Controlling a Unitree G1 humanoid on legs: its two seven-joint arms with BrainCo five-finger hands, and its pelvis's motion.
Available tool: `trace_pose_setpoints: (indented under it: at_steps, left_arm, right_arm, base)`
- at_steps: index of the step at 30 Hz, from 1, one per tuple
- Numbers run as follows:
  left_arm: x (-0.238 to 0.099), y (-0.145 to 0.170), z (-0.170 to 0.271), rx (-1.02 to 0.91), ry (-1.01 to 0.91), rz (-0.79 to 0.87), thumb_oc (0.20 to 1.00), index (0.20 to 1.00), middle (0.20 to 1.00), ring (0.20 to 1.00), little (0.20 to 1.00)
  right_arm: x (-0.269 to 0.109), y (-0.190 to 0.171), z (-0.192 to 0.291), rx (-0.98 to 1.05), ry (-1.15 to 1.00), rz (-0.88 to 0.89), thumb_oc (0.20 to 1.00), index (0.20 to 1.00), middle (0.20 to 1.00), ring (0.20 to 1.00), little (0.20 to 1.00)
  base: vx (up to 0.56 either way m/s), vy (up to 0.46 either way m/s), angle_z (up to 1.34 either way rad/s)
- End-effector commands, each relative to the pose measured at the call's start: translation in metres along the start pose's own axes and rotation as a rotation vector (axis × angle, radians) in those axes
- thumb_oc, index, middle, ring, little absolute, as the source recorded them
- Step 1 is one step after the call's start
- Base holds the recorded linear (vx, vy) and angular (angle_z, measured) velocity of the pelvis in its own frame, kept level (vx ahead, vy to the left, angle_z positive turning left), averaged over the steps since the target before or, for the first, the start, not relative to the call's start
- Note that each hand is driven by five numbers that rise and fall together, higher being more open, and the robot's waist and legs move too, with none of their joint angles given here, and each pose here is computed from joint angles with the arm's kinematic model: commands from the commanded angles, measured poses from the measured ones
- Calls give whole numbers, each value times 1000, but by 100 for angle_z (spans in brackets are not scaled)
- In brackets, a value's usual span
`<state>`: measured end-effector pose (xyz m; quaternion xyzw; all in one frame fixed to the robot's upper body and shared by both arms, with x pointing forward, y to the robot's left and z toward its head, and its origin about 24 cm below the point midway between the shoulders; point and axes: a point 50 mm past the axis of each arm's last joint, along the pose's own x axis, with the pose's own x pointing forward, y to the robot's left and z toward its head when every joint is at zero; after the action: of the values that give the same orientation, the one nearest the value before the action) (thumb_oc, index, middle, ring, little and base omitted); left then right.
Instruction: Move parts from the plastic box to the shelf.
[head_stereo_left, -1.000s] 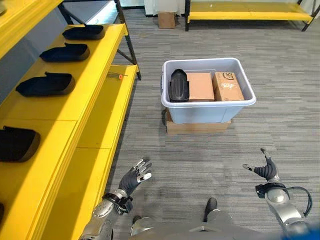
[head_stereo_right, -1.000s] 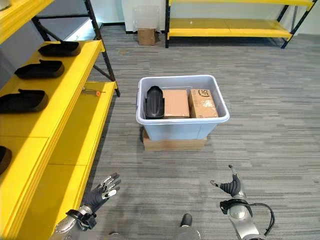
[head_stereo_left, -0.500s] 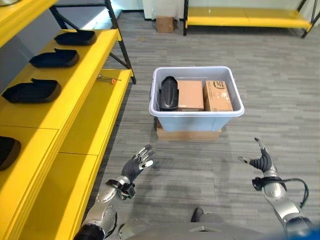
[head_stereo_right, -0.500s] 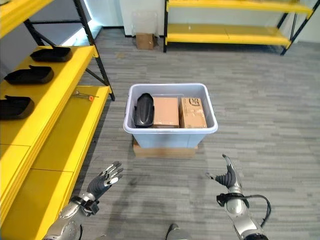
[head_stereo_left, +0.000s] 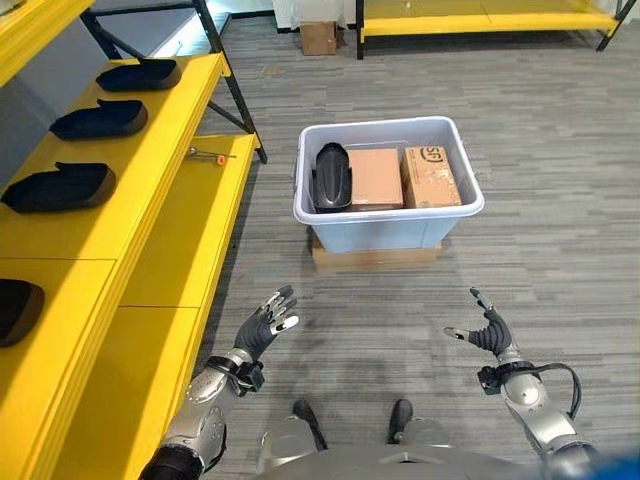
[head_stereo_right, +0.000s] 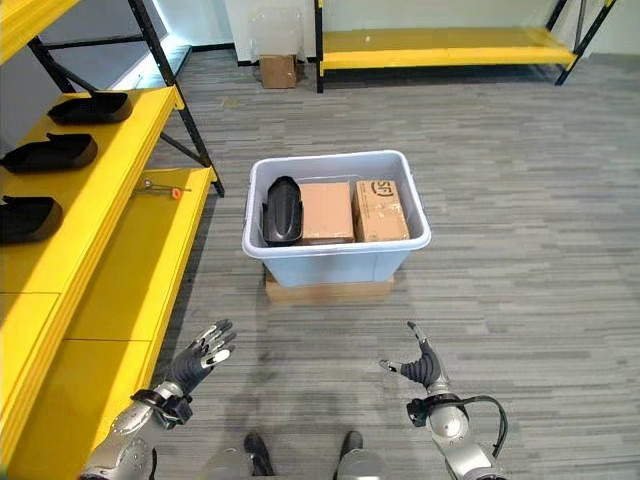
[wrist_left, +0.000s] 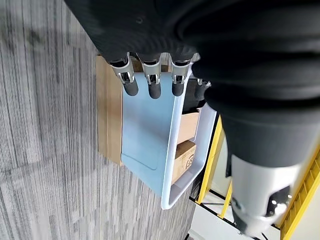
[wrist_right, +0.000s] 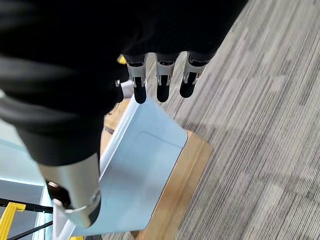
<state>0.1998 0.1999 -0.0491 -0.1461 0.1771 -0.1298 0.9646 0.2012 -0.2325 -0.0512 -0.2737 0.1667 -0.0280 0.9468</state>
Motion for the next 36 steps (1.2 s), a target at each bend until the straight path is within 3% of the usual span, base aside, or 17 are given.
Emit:
trace_pose_setpoints:
  at_steps: [1,20,36]
  left_arm:
    - [-5,4,15,-5,-96,-14,1000,1000,1000,1000,1000]
    - [0,4,16,145,-69,-40,1000,1000,1000,1000,1000]
    - [-2,-1,18,192,-67,-38,1000,1000,1000,1000,1000]
  right_arm:
    - [6,-6,26,-4,-147,10,1000,1000,1000,1000,1000]
    - [17,12,75,31,-326,59,1000,1000,1000,1000,1000]
    - [3,9,54,122,-272,51,1000,1000,1000,1000,1000]
  base:
    - [111,102,-43]
    - [204,262,-10]
    - [154,-148,7]
